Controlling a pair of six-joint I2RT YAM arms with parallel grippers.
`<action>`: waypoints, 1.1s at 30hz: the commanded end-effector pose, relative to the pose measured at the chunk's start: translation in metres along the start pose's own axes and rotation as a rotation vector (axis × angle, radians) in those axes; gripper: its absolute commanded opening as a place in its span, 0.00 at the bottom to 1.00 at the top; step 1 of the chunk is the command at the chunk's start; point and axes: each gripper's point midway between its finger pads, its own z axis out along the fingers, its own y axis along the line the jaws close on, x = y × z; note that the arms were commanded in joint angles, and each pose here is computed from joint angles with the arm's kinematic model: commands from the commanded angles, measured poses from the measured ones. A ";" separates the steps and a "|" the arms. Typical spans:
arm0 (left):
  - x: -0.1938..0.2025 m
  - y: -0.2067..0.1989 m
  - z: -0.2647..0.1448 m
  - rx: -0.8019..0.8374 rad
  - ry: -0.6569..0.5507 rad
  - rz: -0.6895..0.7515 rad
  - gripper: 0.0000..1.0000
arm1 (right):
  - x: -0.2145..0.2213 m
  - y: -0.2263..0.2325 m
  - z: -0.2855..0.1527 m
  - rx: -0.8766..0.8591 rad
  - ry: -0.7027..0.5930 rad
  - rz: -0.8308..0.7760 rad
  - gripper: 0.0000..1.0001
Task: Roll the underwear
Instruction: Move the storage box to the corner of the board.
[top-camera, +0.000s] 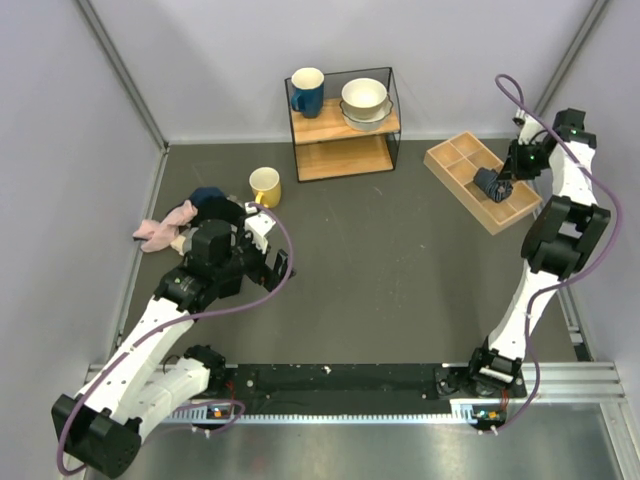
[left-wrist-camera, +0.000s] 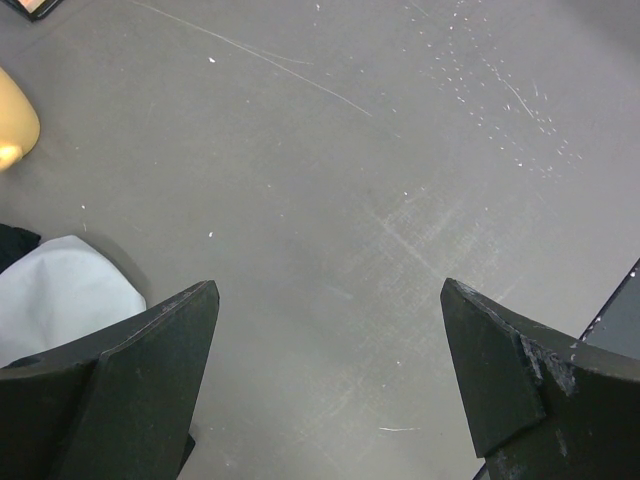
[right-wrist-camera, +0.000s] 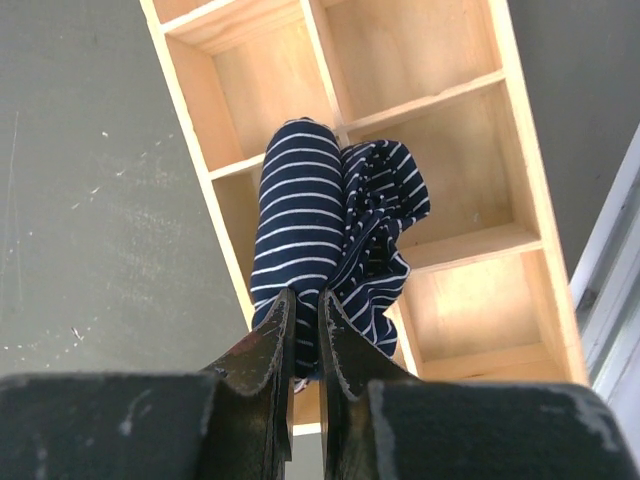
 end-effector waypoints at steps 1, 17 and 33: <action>-0.006 0.002 0.000 -0.002 -0.025 0.017 0.99 | -0.021 0.009 -0.015 0.062 -0.087 0.038 0.00; -0.008 0.000 -0.002 0.004 -0.036 0.019 0.99 | -0.019 -0.008 -0.021 0.305 -0.172 0.366 0.00; -0.008 0.000 -0.003 0.003 -0.037 0.021 0.99 | -0.021 0.010 0.014 0.327 -0.188 0.515 0.00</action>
